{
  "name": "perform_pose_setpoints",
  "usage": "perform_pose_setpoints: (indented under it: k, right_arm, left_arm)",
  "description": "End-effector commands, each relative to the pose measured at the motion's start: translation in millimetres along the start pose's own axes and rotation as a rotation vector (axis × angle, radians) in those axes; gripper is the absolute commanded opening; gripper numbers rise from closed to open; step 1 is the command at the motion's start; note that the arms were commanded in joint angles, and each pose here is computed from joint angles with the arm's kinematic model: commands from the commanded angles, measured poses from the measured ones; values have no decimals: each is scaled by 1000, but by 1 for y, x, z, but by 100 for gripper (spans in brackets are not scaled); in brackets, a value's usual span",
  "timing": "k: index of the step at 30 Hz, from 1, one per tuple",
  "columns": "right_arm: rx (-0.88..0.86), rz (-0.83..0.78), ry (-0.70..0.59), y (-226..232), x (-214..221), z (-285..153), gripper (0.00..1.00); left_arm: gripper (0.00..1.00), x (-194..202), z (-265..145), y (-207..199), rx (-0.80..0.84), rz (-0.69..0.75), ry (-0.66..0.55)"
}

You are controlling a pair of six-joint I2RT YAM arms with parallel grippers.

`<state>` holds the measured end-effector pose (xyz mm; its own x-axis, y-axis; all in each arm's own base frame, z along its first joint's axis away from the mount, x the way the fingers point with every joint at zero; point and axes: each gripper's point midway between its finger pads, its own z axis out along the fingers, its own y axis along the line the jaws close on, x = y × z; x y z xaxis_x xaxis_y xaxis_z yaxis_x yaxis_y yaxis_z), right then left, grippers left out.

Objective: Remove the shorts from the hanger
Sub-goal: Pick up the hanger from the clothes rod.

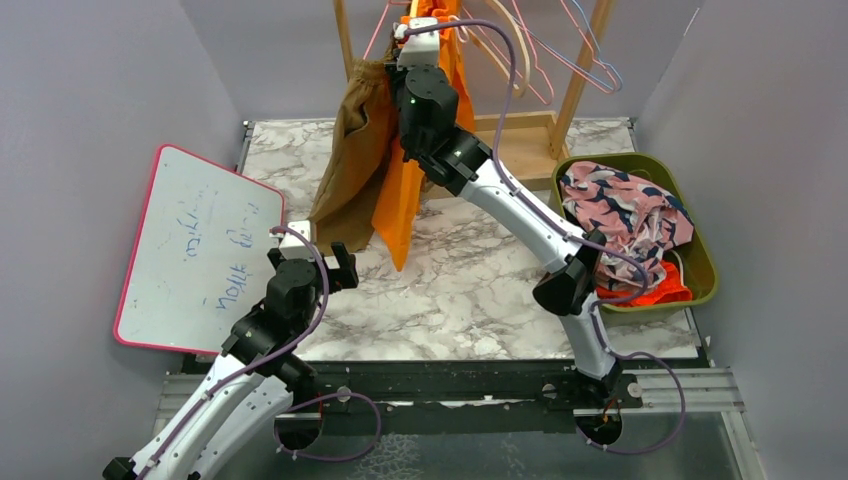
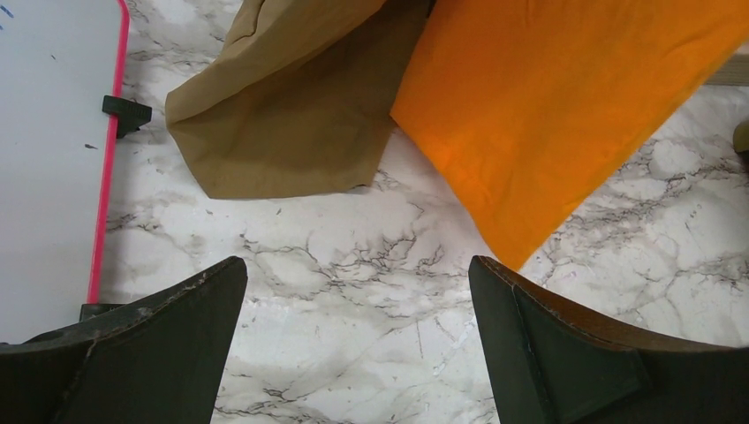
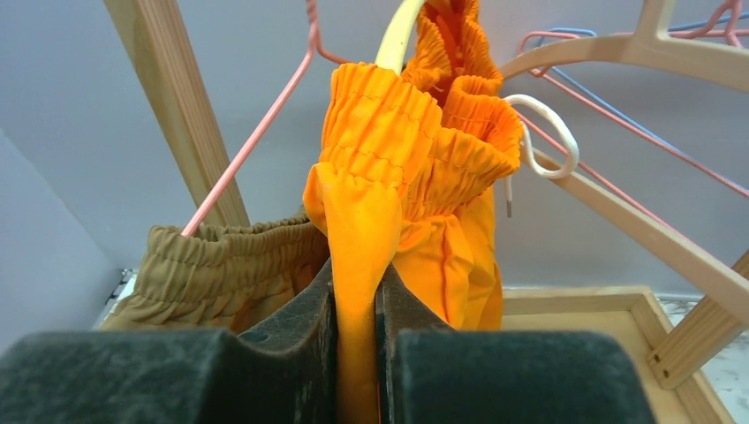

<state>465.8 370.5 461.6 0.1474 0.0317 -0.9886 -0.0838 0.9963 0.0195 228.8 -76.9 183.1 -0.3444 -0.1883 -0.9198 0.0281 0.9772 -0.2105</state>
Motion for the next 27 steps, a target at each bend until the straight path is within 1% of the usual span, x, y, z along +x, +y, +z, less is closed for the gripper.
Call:
perform_pose_setpoints:
  k: [1, 7, 12, 17, 20, 27]
  right_arm:
    - [-8, 68, -93, -25, -61, -14, 1]
    - [4, 120, -195, -48, -113, -29, 1]
    - [-4, 136, -241, -57, -138, -37, 1]
    - [-73, 139, -227, -53, -138, -46, 1]
    - [-133, 135, -186, -46, -125, -52, 1]
    - [-231, 167, -117, -44, -115, -73, 1]
  left_arm:
    - [99, -6, -1, -6, 28, -8, -10]
    - [99, -6, -1, -5, 27, -8, -12]
    - [99, -6, -1, -6, 30, -8, -9]
    - [99, -7, -2, -6, 31, -10, -13]
    - [99, -7, -2, -6, 32, -10, -16]
    - [99, -8, -2, -7, 38, -10, -16]
